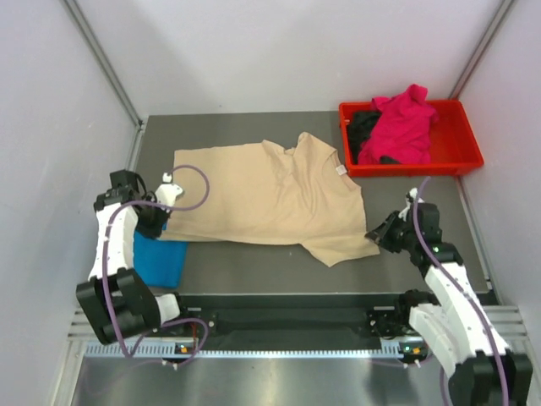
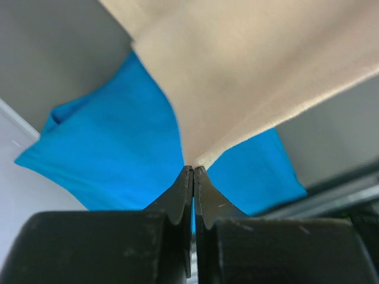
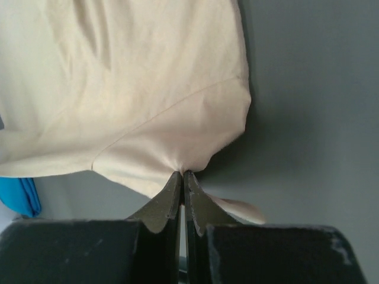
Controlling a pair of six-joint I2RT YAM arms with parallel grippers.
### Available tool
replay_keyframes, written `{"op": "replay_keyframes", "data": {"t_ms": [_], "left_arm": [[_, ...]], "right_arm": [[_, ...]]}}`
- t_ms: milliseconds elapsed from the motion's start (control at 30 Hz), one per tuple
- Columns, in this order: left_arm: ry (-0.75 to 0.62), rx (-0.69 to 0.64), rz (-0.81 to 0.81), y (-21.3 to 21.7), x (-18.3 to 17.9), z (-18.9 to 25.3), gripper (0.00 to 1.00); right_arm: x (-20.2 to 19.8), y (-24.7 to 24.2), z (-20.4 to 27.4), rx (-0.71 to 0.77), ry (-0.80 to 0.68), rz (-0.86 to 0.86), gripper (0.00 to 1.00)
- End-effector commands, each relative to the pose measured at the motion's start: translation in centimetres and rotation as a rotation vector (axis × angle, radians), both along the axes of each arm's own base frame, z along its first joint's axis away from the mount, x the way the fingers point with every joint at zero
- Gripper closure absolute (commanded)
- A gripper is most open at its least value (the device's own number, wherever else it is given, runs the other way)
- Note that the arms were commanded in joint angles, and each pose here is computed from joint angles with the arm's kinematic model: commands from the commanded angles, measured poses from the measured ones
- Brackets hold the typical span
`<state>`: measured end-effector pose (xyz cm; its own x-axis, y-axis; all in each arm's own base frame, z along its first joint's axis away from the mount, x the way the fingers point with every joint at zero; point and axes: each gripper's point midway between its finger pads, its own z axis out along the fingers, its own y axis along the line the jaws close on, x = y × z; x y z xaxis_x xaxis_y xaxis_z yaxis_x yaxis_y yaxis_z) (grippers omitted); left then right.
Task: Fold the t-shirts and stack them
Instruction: Flatten the tshirt out, then fold the tshirt
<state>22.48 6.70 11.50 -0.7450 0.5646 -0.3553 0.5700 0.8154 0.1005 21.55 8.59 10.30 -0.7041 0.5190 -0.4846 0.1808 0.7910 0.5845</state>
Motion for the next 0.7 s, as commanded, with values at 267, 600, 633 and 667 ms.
{"op": "replay_keyframes", "data": {"t_ms": [267,600,633,667], "left_arm": [[-0.239,-0.050,0.150,2.8,12.6,1.2,1.00],[-0.217,-0.048,0.194,4.0,16.1,-1.3,1.00],[-0.214,-0.047,0.198,4.1,16.3,-1.6,1.00],[-0.220,-0.046,0.194,3.9,16.5,-1.6,1.00]], "right_arm": [[15.1,0.6,4.5,-0.087,-0.310,0.062,1.00],[22.0,2.2,2.0,-0.153,-0.283,0.151,1.00],[22.5,2.7,2.4,-0.153,-0.291,0.167,1.00],[22.7,2.9,1.9,-0.161,-0.280,0.183,1.00]]}}
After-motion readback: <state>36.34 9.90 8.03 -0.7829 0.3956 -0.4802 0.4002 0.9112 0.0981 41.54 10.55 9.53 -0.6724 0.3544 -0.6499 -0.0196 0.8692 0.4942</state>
